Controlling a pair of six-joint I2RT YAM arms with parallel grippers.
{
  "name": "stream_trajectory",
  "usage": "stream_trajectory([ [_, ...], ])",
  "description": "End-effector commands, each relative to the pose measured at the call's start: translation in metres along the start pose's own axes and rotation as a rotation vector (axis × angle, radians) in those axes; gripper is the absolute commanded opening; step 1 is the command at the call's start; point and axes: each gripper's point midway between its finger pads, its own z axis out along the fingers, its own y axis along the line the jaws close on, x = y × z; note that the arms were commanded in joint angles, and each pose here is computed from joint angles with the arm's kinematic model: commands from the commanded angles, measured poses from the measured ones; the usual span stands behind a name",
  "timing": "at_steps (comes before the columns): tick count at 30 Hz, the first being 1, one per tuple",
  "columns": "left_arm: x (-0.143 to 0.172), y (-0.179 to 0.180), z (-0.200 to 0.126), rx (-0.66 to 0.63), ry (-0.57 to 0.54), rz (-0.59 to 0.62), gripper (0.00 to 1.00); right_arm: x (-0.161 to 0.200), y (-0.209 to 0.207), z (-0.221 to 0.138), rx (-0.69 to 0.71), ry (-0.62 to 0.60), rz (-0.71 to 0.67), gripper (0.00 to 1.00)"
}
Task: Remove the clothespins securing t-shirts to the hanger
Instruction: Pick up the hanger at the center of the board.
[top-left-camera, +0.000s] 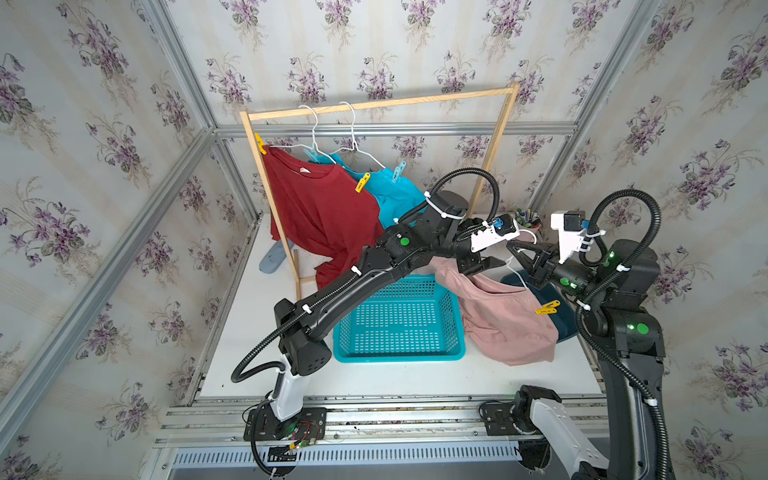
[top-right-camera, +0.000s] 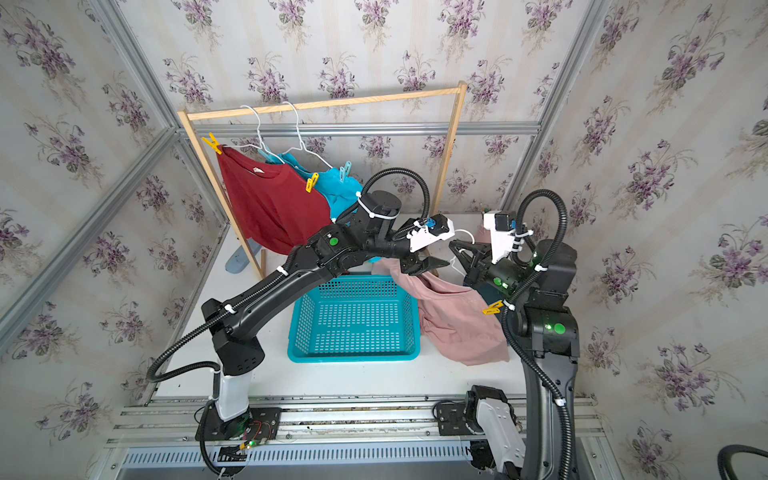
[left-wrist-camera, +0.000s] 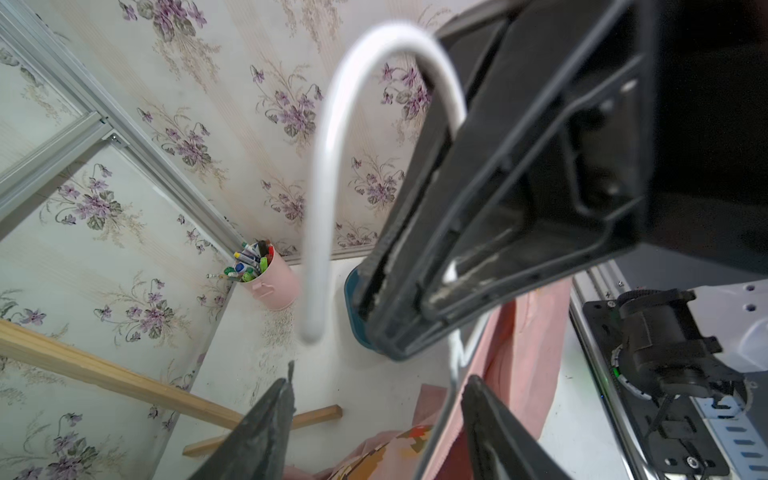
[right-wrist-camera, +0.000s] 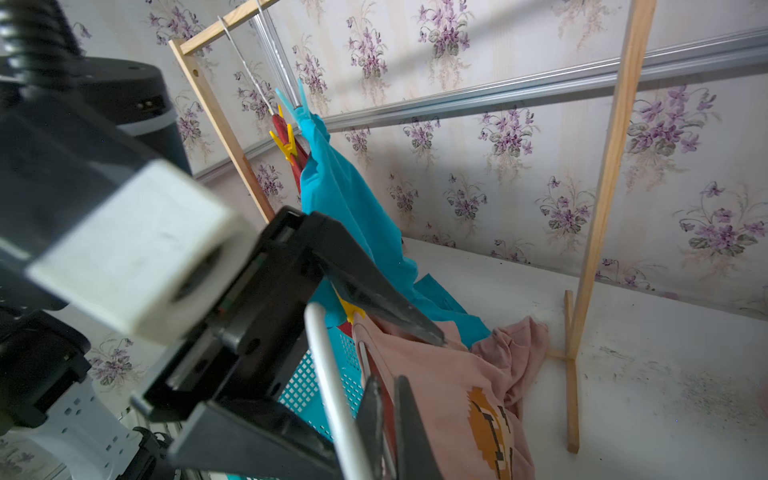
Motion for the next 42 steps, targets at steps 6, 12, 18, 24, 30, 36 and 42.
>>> stream_trajectory([
  [6, 0.016, -0.020, 0.002, 0.061, 0.058, 0.013, 0.46, -0.003, -0.001, -0.005, 0.060, -0.029, -0.091, 0.00],
  [12, 0.012, -0.026, 0.002, 0.078, 0.048, 0.000, 0.02, -0.010, 0.002, -0.010, 0.075, -0.067, -0.109, 0.00],
  [18, -0.018, -0.020, -0.015, 0.037, -0.008, -0.024, 0.00, -0.033, 0.016, -0.034, 0.138, -0.207, -0.188, 0.02],
  [24, -0.061, -0.010, -0.053, -0.034, -0.100, -0.025, 0.00, -0.049, 0.030, -0.045, 0.129, -0.279, -0.188, 0.72],
  [30, -0.111, -0.003, -0.112, -0.116, -0.216, 0.007, 0.00, -0.066, 0.056, -0.058, 0.065, -0.321, -0.207, 0.80],
  [36, -0.143, 0.000, -0.170, -0.207, -0.302, -0.001, 0.00, -0.086, 0.082, -0.068, -0.017, -0.369, -0.224, 0.83],
  [42, -0.167, 0.003, -0.221, -0.294, -0.386, -0.022, 0.00, -0.106, 0.106, -0.073, -0.104, -0.393, -0.247, 0.87],
])
